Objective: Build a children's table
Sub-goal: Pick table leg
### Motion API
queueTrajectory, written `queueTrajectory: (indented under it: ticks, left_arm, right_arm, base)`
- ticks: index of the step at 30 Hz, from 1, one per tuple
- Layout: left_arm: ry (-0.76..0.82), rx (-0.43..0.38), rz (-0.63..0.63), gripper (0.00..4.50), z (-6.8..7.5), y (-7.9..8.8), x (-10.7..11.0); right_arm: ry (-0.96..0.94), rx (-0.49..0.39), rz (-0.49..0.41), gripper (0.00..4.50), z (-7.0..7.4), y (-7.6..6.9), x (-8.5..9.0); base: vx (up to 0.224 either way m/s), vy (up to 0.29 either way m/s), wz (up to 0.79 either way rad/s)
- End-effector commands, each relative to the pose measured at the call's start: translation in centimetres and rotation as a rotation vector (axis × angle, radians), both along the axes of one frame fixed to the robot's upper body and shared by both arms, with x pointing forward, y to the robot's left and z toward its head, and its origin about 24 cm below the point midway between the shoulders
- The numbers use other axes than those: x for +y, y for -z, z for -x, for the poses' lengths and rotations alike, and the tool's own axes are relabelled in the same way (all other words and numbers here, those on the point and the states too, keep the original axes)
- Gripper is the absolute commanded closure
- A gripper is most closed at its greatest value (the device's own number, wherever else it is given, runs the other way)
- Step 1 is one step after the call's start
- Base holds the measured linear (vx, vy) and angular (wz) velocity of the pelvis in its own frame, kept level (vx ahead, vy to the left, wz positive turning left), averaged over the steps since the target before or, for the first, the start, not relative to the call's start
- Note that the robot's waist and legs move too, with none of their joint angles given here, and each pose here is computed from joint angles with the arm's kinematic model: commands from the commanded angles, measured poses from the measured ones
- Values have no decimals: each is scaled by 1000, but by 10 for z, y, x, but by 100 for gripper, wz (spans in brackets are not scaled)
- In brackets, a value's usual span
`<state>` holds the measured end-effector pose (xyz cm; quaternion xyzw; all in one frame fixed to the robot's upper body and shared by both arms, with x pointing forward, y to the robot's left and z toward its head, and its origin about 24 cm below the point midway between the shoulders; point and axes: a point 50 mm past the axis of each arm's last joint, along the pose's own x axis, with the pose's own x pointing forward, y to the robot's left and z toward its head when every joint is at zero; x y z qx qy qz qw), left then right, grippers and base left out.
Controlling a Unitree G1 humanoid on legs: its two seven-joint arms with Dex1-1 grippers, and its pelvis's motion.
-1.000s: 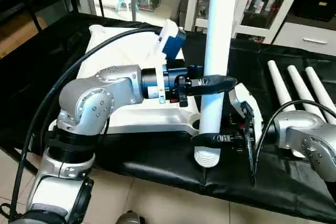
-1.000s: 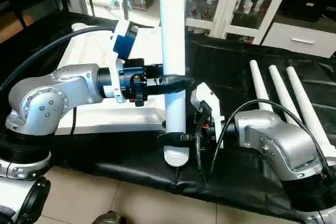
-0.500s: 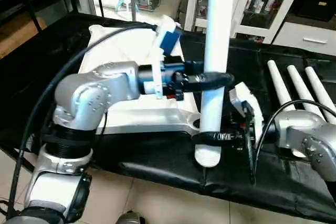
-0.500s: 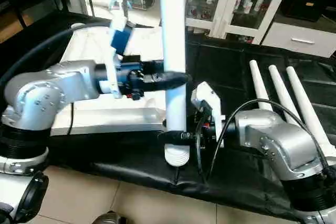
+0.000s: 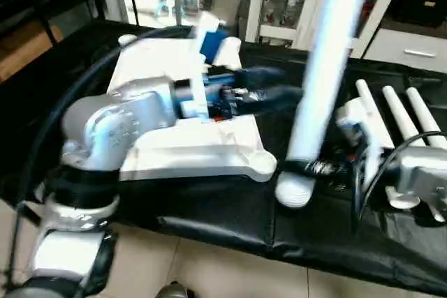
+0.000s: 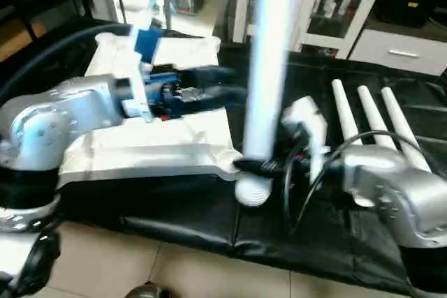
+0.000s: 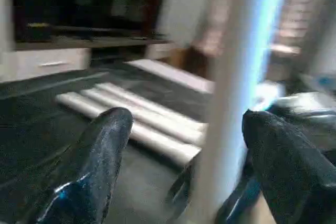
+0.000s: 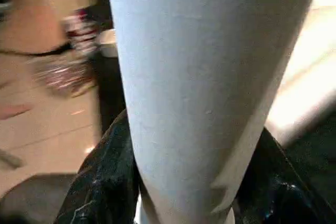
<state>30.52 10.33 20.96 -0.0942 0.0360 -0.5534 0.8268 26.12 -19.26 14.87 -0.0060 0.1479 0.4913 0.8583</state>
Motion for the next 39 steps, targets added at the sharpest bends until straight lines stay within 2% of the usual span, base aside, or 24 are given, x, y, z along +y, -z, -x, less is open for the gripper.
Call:
queueTrajectory:
  ticks: [1,2,3,4,5,6,7,8,9,10,12,14,15,16,17,21,25,27,30,35,39]
  left_arm:
    - [-180,-7,-25,31,-5,5,22]
    - [-180,-7,-25,31,-5,5,22]
    - [-393,24,-102,31,-7,22,40]
    - [-393,24,-102,31,-7,22,40]
    - [-569,7,-178,31,-6,36,53]
    - [-655,-26,-211,31,-5,42,57]
    - [-655,-26,-211,31,-5,42,57]
    - [-777,-96,-258,31,-6,49,59]
    - [-777,-96,-258,31,-6,49,59]
    - [-919,-149,-280,31,-6,59,60]
    - [-1070,-176,-282,31,-4,65,61]
    - [-1062,-234,-285,31,-1,64,57]
    - [-1068,-218,-271,31,0,65,56]
    - [-1091,-165,-228,31,3,69,54]
    - [-1097,-117,-221,31,7,80,50]
    - [-1106,-155,-251,31,13,96,48]
    - [-1116,-191,-236,31,14,94,47]
    - [-1108,-189,-245,31,13,95,46]
    - [-1105,-204,-251,31,13,99,41]
    - [-1056,-216,-255,31,13,106,20]
    - [-1026,-210,-262,31,21,114,17]
  right_arm:
    - [125,-64,17,262,-4,-3,-13]
    - [125,-64,17,262,-4,-3,-13]
    - [218,-142,-14,262,-8,-2,-12]
    - [218,-142,-14,262,-8,-2,-12]
    - [292,-175,-54,262,-11,2,-7]
    - [344,-190,-79,262,-12,3,-4]
    - [344,-190,-79,262,-12,3,-4]
    - [436,-240,-105,262,-14,4,-1]
    - [436,-240,-105,262,-14,4,-1]
    - [544,-268,-128,262,-17,9,3]
    - [671,-284,-169,262,-18,12,9]
    - [705,-249,-225,262,-17,15,11]
    - [716,-244,-220,262,-17,17,11]
    - [752,-207,-206,262,-16,27,11]
    - [777,-181,-185,262,-16,36,10]
    - [769,-171,-185,262,-10,46,15]
    - [738,-178,-151,262,-7,51,20]
    - [722,-217,-107,262,-9,49,20]
    - [724,-234,-91,262,-11,47,17]
    - [698,-268,-124,262,-17,37,17]
    - [687,-283,-171,262,-12,36,23]
  base:
    - [0,0,0]
    - [0,0,0]
    - [0,0,0]
    - [0,0,0]
    - [0,0,0]
    - [0,0,0]
    - [0,0,0]
    - [0,0,0]
    - [0,0,0]
    - [0,0,0]
    - [0,0,0]
    - [0,0,0]
    - [0,0,0]
    - [0,0,0]
    - [0,0,0]
    - [0,0,0]
    - [0,0,0]
    - [0,0,0]
    - [0,0,0]
    - [0,0,0]
    - [3,-67,4]
